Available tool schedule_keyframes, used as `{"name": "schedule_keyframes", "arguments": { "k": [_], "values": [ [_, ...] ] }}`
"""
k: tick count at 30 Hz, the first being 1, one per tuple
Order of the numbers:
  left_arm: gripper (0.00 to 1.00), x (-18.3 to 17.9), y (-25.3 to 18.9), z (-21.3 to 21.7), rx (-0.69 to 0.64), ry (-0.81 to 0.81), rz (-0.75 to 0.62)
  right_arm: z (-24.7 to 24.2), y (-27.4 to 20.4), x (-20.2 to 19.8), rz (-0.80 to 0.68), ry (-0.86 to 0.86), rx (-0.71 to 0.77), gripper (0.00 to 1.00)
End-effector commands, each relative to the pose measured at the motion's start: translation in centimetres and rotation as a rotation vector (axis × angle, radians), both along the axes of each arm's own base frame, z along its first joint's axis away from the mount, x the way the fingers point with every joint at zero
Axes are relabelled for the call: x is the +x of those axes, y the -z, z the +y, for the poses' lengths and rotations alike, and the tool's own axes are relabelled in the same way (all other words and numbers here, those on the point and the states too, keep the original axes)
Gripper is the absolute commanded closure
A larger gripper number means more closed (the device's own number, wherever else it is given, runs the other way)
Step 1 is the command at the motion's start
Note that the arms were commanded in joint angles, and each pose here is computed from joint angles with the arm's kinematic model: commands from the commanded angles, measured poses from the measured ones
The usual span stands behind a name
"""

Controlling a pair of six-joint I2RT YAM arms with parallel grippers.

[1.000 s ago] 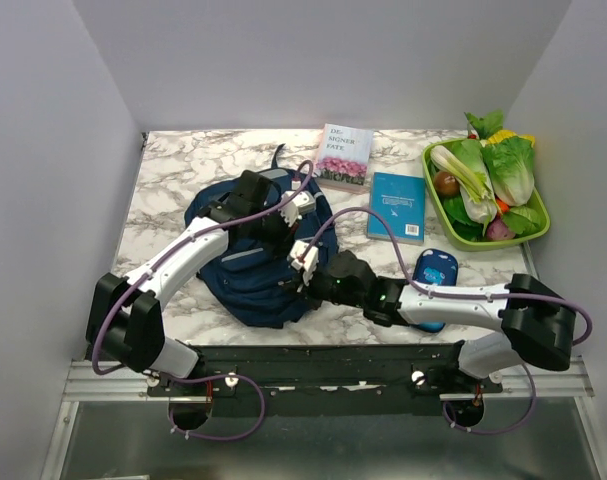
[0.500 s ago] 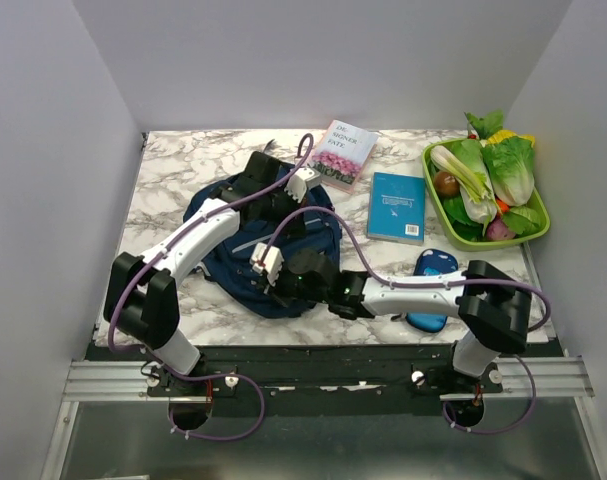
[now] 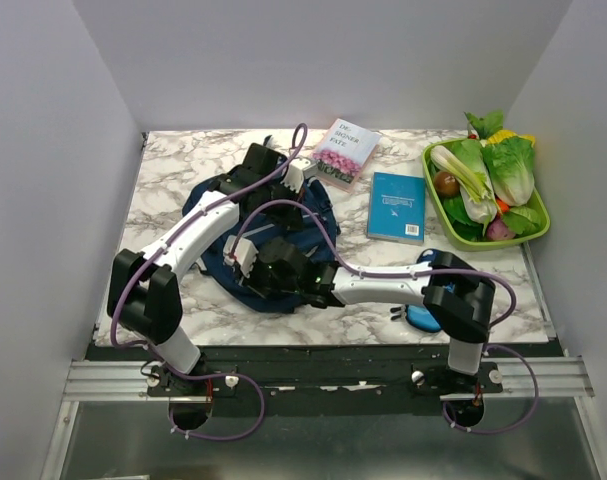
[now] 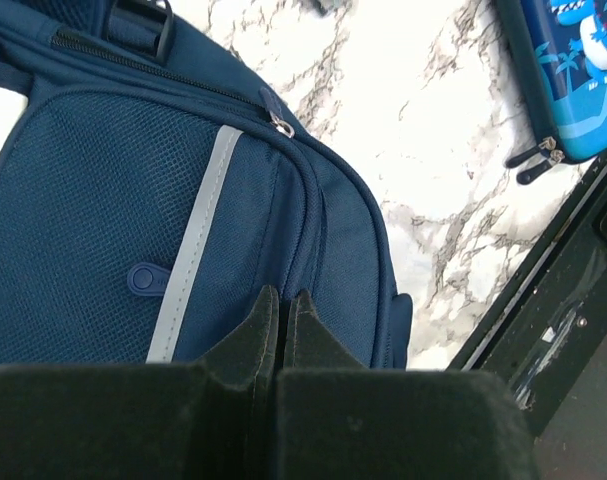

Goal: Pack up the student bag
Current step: Unzip the student bag at the center of the board, then pick up the stationery from the center of the board.

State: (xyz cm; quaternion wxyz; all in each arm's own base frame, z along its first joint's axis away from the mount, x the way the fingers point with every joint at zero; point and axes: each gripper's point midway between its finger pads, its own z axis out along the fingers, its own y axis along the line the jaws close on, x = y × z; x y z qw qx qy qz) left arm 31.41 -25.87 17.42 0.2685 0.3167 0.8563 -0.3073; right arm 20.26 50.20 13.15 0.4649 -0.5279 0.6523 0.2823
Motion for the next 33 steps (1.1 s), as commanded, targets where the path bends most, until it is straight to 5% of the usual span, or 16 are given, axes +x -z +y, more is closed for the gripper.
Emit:
{"name": "schedule_keyframes", "arguments": {
  "k": [1, 4, 10, 15, 17, 20, 25, 33],
  "values": [
    [1.00, 3.4, -7.6, -2.9, -0.165, 0.036, -0.260, 0.7, -3.0, -3.5, 0.023, -0.065, 0.085, 0.53],
    [1.00, 3.4, -7.4, -1.8, -0.130, 0.038, -0.287, -2.9, -3.0, -1.7, 0.055, 0.112, 0.077, 0.28],
    [1.00, 2.8, -6.6, -0.4, -0.060, 0.073, -0.351, -14.7, -3.5, 3.3, 0.372, 0.623, 0.091, 0.03],
    [1.00, 2.0, -5.9, 0.2, -0.037, 0.100, -0.352, -30.1, -0.3, 7.3, 0.536, 1.174, 0.142, 0.00],
    [1.00, 1.8, -5.6, 0.4, -0.030, 0.108, -0.353, -37.5, 2.0, 6.9, 0.585, 1.495, 0.120, 0.00],
    [1.00, 1.4, -5.3, 0.5, -0.022, 0.125, -0.360, -43.4, 2.1, 5.2, 0.545, 1.746, 0.133, 0.00],
    [1.00, 1.0, -4.5, 0.6, -0.016, 0.139, -0.344, -47.2, 0.8, 3.5, 0.479, 1.895, 0.178, 0.00],
    [1.00, 0.5, -4.3, 0.3, -0.034, 0.161, -0.323, -53.2, 5.4, 1.3, 0.598, 2.114, 0.117, 0.00]
  ]
}}
